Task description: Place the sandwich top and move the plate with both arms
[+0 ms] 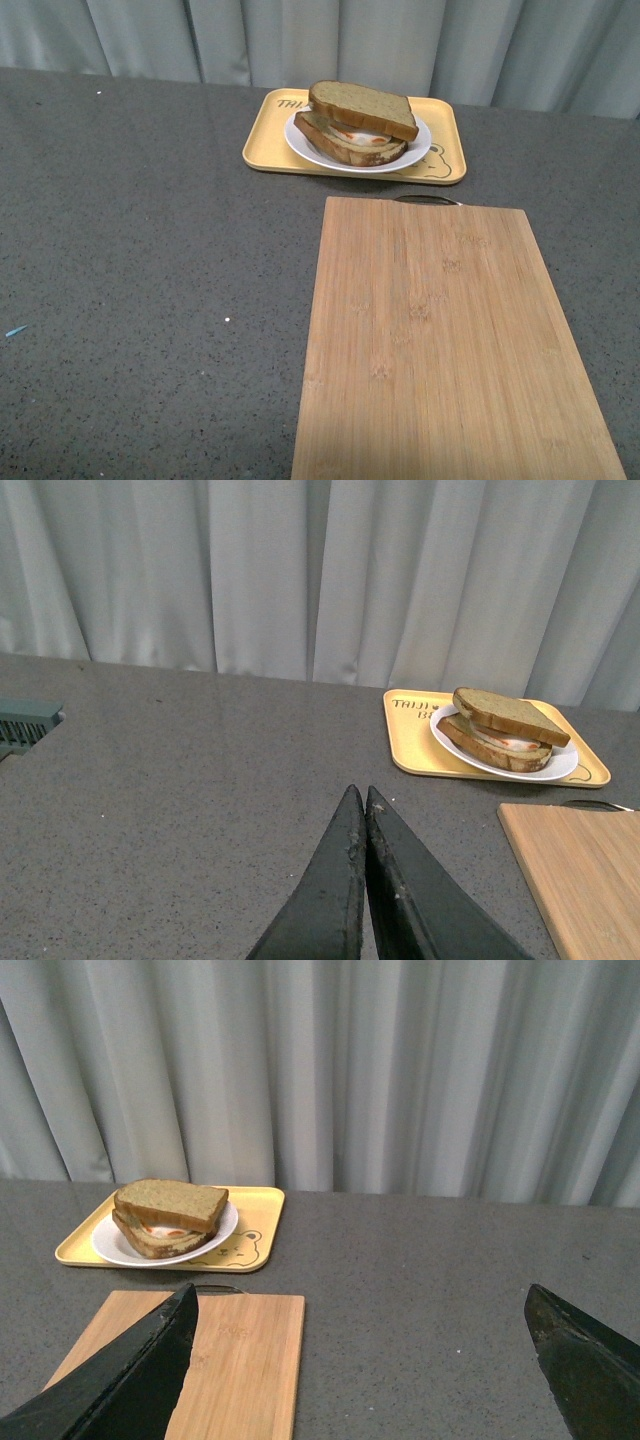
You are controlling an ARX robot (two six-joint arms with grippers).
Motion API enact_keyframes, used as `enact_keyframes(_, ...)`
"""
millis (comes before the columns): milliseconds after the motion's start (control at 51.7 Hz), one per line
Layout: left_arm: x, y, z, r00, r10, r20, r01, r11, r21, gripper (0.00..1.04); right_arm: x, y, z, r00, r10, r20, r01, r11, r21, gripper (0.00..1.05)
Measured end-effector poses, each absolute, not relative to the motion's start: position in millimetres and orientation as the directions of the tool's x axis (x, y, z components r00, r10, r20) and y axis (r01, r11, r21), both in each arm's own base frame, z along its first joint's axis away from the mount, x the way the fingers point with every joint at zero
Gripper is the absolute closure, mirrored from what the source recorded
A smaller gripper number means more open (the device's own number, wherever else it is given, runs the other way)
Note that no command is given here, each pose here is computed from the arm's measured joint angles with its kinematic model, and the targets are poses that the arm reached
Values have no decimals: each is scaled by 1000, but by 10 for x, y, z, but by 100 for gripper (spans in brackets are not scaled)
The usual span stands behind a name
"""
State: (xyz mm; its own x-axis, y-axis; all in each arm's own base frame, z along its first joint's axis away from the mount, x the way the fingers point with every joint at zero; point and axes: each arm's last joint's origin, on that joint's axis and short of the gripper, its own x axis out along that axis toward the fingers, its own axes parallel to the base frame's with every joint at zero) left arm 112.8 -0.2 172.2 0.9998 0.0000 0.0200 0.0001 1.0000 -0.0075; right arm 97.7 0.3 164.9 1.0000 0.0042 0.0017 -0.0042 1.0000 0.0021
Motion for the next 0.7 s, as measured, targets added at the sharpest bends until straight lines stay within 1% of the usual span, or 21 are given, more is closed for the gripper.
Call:
enact_keyframes(213, 1077, -2, 1719, 1000, 0, 20, 0, 1000, -7, 101, 977, 3, 1649, 1000, 4, 2, -4, 1000, 2, 9)
enact_keyframes(271, 1007, -2, 1670, 1000, -2, -16, 2, 1000, -7, 101, 977, 3, 1650, 1000, 4, 2, -4, 1000, 2, 9)
enact_keyframes(309, 976, -2, 1686, 1000, -2, 9, 2, 1000, -7, 101, 977, 3, 1649, 1000, 4, 2, -4, 1000, 2, 9)
enact_keyframes(425, 970, -2, 1688, 1000, -2, 13, 2, 1000, -7, 101, 977, 3, 1650, 1000, 4, 2, -4, 1000, 2, 9)
enact_keyframes(464, 970, -2, 1688, 1000, -2, 13, 2, 1000, -7, 94, 977, 3, 1649, 1000, 4, 2, -4, 1000, 2, 9)
enact_keyframes(503, 970, -2, 1689, 1000, -2, 14, 2, 1000, -7, 83, 977, 3, 1649, 1000, 4, 2, -4, 1000, 2, 9)
enact_keyframes(658, 970, -2, 1689, 1000, -2, 14, 2, 1000, -7, 48, 977, 3, 1650, 1000, 4, 2, -4, 1000, 2, 9)
enact_keyframes(696, 970, -2, 1689, 1000, -2, 14, 2, 1000, -7, 37, 977, 3, 1650, 1000, 4, 2, -4, 1000, 2, 9)
